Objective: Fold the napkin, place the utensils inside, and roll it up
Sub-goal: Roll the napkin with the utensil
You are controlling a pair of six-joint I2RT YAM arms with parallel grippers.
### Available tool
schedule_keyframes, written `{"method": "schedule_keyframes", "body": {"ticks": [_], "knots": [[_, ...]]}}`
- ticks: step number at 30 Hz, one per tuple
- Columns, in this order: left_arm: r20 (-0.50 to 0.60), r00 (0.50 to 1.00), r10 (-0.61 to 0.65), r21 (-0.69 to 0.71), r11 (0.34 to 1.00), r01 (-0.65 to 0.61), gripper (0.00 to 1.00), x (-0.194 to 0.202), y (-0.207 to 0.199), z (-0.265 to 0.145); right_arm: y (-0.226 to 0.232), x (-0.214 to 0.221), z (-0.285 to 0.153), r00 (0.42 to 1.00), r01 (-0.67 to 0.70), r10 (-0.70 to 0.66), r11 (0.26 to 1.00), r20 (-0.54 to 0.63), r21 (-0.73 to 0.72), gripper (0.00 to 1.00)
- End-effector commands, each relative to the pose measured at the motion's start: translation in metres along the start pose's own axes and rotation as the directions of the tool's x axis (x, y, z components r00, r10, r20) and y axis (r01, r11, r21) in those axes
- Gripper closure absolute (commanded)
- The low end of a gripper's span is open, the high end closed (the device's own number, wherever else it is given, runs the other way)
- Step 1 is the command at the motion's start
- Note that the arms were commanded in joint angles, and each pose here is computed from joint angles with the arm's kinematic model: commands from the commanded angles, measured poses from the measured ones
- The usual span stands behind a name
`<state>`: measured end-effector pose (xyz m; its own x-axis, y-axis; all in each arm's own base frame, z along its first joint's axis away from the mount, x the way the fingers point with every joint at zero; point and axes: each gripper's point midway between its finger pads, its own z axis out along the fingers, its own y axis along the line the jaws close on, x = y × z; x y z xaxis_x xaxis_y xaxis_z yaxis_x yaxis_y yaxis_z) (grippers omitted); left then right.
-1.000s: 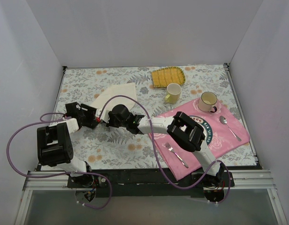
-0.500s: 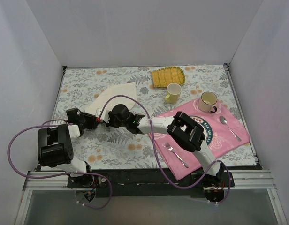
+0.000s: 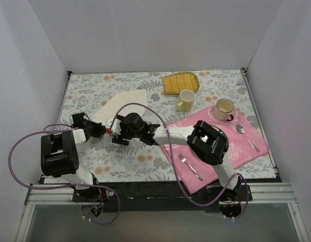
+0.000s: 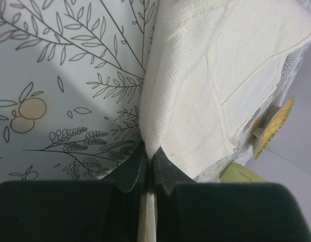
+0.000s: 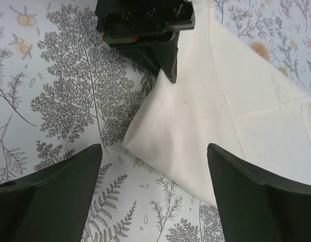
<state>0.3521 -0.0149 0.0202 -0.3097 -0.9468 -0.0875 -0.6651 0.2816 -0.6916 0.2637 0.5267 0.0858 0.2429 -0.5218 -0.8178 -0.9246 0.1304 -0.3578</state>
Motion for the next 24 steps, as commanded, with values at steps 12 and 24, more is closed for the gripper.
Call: {"method": "schedule_keyframes", "body": {"ticks": [12,24], "knots": [[-0.045,0.999,-0.029,-0.198,0.980,0.019,1.00,0.019,0.029,-0.020,0.002,-0.031,0.014,0.999,0.046,-0.047,0.989,0.004,0.139,0.02],[-0.071,0.997,-0.010,-0.204,0.979,-0.004,1.00,0.027,0.024,-0.030,-0.001,-0.013,0.051,0.997,0.072,-0.069,0.963,-0.020,0.258,0.17]]}}
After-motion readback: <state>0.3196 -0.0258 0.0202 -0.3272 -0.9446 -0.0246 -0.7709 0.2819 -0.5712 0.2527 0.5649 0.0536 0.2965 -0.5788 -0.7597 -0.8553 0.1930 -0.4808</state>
